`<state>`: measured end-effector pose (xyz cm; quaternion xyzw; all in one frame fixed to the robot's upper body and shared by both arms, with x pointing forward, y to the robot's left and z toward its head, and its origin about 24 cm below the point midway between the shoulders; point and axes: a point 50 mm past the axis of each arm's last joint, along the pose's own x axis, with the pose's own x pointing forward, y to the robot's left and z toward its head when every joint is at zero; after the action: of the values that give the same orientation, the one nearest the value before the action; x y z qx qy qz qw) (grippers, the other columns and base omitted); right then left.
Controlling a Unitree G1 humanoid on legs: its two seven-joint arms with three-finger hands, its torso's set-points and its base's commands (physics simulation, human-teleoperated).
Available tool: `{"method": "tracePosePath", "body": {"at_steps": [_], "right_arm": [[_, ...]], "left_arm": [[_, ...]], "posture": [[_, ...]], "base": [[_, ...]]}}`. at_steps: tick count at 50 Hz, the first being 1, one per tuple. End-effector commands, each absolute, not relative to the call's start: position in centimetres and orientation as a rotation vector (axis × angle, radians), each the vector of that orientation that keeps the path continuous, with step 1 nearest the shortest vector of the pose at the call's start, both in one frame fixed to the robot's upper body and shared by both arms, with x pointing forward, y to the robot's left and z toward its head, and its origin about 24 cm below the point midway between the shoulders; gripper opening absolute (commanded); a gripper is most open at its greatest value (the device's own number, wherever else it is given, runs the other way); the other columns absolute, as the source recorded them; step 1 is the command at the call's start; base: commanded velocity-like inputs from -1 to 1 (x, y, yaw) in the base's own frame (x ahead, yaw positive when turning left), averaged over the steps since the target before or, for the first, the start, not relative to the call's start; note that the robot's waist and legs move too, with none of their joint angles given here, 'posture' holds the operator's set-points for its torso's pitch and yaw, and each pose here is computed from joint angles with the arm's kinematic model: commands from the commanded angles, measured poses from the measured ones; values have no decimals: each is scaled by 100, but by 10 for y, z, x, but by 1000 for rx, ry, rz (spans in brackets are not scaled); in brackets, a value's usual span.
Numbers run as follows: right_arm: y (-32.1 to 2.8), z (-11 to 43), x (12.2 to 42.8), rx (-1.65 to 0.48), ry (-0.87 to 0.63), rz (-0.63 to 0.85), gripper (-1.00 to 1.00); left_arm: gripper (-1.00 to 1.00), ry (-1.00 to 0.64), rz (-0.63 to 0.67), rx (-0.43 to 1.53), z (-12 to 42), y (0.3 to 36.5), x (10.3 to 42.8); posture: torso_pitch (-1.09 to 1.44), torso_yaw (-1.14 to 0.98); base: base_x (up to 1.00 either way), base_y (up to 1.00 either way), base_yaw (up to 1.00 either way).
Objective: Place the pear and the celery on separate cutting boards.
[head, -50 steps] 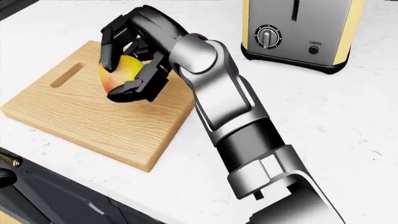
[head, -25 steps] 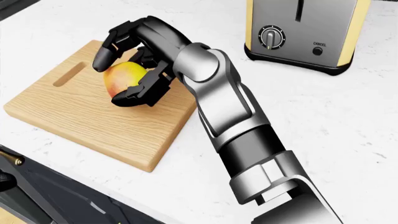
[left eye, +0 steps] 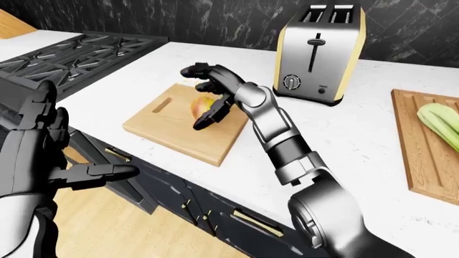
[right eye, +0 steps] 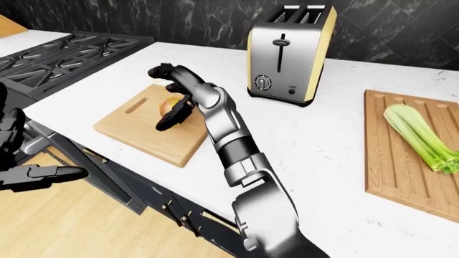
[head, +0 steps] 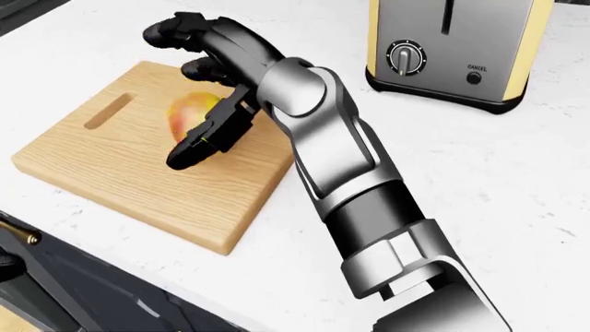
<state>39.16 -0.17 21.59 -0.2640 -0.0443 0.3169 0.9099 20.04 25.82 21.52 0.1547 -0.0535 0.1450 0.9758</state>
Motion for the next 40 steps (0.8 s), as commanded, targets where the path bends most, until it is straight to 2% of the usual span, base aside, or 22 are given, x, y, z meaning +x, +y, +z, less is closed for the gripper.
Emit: {"method": "tracePosePath", "body": {"at_steps": [1, 7, 14, 24, 40], "right_arm": [[3, 242, 388, -548, -199, 646, 100], [2, 247, 388, -542, -209, 640, 100], [-9, 278, 387, -519, -277, 595, 100], [-32, 312, 354, -464, -360, 546, 100], [-80, 321, 300, -440, -414, 479, 100]], "left_arm": [[100, -176, 311, 343, 227, 258, 197], [100, -174, 316, 346, 226, 258, 196], [100, -174, 314, 342, 225, 258, 195], [100, -174, 315, 350, 227, 258, 195], [100, -177, 321, 353, 229, 259, 192]], "posture": [[0, 51], [0, 51], [0, 51], [0, 51], [0, 51]], "base": [[0, 0, 0], [0, 0, 0], [0, 0, 0], [0, 0, 0], [0, 0, 0]]}}
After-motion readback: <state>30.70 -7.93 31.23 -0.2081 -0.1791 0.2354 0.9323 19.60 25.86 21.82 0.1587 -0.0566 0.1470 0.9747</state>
